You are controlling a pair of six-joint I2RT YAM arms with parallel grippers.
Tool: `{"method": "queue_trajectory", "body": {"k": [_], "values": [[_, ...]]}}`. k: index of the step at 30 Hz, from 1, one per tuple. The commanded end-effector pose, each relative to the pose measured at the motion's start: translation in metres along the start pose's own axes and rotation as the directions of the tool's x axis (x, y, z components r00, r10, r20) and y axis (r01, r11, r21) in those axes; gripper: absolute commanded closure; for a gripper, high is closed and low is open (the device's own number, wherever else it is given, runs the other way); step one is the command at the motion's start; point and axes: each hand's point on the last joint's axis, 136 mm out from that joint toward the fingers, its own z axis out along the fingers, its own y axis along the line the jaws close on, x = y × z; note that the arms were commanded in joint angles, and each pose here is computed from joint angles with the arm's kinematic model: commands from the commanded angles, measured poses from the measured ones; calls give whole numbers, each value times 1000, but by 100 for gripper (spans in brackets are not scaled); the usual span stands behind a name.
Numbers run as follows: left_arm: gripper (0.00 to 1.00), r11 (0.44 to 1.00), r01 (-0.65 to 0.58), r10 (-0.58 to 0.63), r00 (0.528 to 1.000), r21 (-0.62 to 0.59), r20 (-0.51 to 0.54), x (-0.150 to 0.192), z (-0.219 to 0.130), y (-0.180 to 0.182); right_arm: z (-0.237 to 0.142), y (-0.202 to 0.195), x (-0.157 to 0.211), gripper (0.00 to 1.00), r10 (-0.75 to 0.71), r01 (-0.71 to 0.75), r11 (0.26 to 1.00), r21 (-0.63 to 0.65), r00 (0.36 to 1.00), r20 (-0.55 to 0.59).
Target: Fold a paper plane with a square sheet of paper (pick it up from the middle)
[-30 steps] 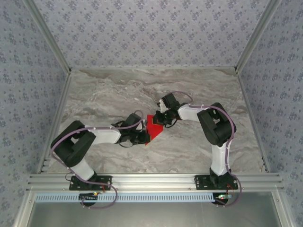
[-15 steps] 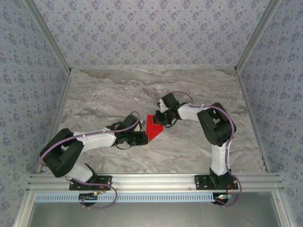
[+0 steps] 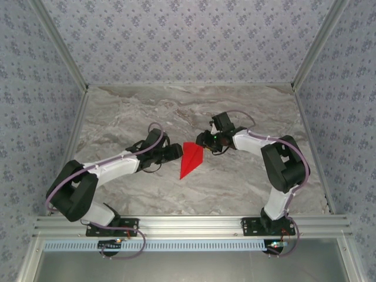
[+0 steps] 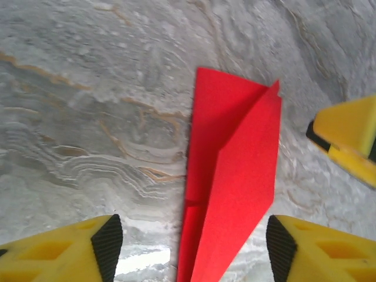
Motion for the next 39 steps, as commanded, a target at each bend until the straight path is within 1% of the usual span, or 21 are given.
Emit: {"method": "queue_trajectory", "body": {"k": [1,5,13,20,25,29,33,35,36,39], "values": [[26,998,22,-20,999,-58,31,-9,1,10,11,-8,11,54,49,-48,998,30,998,-31],[18,995,14,-11,1000,-99,29,-7,-1,20,21,-3,18,54,38,-36,999,29,997,-64],[16,997,19,-18,1000,-79,11,-4,2,17,36,9,26,57,23,-22,1000,11,994,-104],[15,997,26,-25,1000,-75,6,-3,4,17,38,22,28,62,8,-12,999,-38,993,-114],[14,997,31,-31,1000,-72,4,-3,4,18,41,35,32,66,-5,-11,994,-112,991,-134],[10,997,33,-32,999,-66,8,-5,3,19,45,42,37,68,-7,-16,988,-153,989,-151],[5,997,44,-44,999,-59,4,-6,1,22,50,40,42,71,-19,-4,989,-148,988,-155],[3,998,50,-50,999,-48,0,-7,0,22,52,39,43,76,-24,1,990,-143,987,-157],[1,998,54,-54,999,-41,1,-8,-1,22,53,37,44,82,-27,5,990,-139,987,-157],[1,997,73,-73,997,-7,-6,-9,-6,19,49,40,36,95,-38,17,987,-161,991,-128]]}}
